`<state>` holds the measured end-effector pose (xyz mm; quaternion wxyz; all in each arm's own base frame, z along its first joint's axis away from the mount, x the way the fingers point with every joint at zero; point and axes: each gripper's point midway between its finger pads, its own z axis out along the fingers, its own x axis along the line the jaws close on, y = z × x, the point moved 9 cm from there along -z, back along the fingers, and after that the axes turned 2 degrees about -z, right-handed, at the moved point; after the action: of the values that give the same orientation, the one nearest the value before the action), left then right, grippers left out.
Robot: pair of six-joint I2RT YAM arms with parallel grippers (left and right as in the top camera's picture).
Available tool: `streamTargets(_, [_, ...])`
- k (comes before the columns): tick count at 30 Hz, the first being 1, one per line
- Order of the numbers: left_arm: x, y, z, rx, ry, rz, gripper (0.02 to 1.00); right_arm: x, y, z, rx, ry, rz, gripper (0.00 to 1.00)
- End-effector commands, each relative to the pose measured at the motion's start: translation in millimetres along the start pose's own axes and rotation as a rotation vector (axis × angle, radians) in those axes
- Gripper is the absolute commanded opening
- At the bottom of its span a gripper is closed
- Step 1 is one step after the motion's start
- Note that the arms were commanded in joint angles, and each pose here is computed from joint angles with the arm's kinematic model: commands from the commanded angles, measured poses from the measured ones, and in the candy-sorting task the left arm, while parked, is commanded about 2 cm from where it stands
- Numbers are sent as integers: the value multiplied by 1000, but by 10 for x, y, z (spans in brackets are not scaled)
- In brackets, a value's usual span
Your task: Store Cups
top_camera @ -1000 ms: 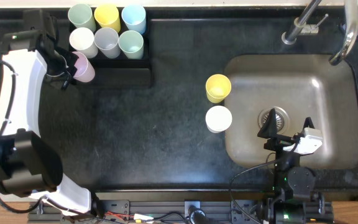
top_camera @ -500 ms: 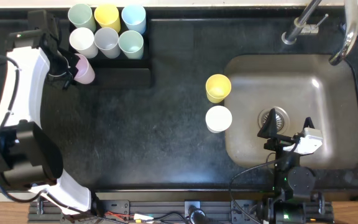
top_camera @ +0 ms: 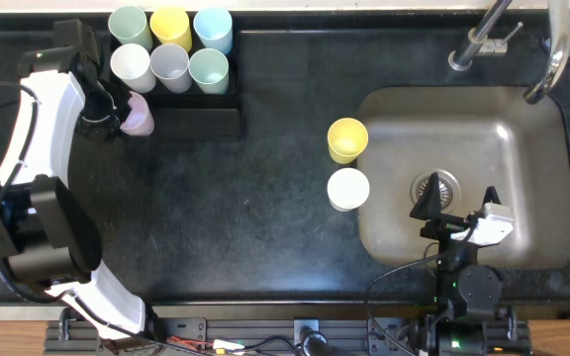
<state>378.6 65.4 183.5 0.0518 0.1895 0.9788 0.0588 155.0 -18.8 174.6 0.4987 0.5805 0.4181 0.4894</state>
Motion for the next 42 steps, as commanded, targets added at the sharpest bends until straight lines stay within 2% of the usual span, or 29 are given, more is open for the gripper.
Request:
streamTargets(1, [4, 19, 24, -10, 14, -11, 976, -2, 4, -1, -11, 3, -2, 998])
streamTargets(6, [46, 4, -155, -24, -10, -8, 1000, -2, 4, -1, -11, 3, -2, 998])
streamTargets(10, [95, -55, -555, -65, -104, 4, 1000, -2, 4, -1, -11, 3, -2, 998])
streamTargets(12, [107, -137, -787, -91, -166, 56, 1000, -2, 4, -1, -11, 3, -2, 998])
streamTargets(14, [87, -278, -1009, -108, -237, 142, 1000, -2, 4, -1, -11, 3, -2, 996])
streamTargets(16, [8, -496, -1188, -124, -311, 280, 1000, -2, 4, -1, -11, 3, -2, 998])
streamTargets(19, [-204, -1005, -1321, -144, -385, 542, 1000, -2, 4, -1, -11, 3, -2, 996])
streamTargets(22, [-407, -1654, -1315, -139, -419, 757, 1000, -2, 3, -1, -11, 3, -2, 998])
streamTargets(26, [-620, -2551, -1250, -142, -497, 950, 1000, -2, 4, -1, -11, 3, -2, 998])
streamTargets(29, [-702, -3119, -1204, -160, -568, 1043, 1000, -2, 4, -1, -11, 3, -2, 996])
streamTargets(34, [-604, -3574, -1059, -93, -533, 1132, 1000, -2, 4, -1, -11, 3, -2, 998])
streamTargets(42, [-512, -3626, -968, -47, -468, 1168, 1000, -2, 4, -1, -11, 3, -2, 998])
